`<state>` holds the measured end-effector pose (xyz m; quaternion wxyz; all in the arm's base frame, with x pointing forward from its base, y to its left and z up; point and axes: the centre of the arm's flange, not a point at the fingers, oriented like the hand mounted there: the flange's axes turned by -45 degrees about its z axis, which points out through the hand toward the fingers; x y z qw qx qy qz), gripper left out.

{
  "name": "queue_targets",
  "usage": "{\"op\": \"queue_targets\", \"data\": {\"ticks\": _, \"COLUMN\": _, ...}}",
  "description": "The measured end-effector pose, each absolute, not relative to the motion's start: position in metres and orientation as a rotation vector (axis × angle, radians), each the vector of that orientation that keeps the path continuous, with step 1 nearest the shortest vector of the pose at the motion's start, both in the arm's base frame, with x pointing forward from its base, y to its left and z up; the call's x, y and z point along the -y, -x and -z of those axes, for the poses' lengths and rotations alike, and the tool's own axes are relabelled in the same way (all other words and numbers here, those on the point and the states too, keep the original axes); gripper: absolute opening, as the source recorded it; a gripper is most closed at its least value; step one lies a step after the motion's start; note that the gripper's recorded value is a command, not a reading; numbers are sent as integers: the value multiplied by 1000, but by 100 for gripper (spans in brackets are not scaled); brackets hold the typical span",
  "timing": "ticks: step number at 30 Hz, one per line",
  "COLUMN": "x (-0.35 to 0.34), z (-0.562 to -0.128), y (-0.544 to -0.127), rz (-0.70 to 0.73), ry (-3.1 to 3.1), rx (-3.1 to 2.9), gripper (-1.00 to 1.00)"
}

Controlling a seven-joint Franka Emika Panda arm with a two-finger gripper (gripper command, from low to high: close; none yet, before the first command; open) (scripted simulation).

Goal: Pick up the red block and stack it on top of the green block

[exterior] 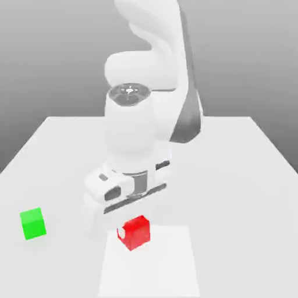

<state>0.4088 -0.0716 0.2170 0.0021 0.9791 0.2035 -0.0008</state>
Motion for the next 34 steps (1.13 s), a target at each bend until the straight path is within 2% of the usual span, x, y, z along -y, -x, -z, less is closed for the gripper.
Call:
{"op": "queue_targets", "data": {"ticks": 10, "x": 193, "z": -233, "y": -371, "rz": 0, "ry": -3095, "rx": 491, "gripper": -100}}
{"op": "queue_targets", "data": {"ticks": 20, "x": 296, "z": -243, "y": -298, "rz": 4, "ry": -2750, "rx": 1531, "gripper": -100}}
{"op": "queue_targets", "data": {"ticks": 22, "x": 305, "z": -235, "y": -289, "rz": 17, "ry": -2723, "rx": 1611, "gripper": -100}}
{"op": "queue_targets", "data": {"ticks": 25, "x": 289, "z": -219, "y": -306, "rz": 37, "ry": -2777, "rx": 1557, "gripper": -100}}
{"op": "queue_targets", "data": {"ticks": 34, "x": 290, "z": -183, "y": -304, "rz": 25, "ry": -2760, "rx": 1555, "gripper": -100}}
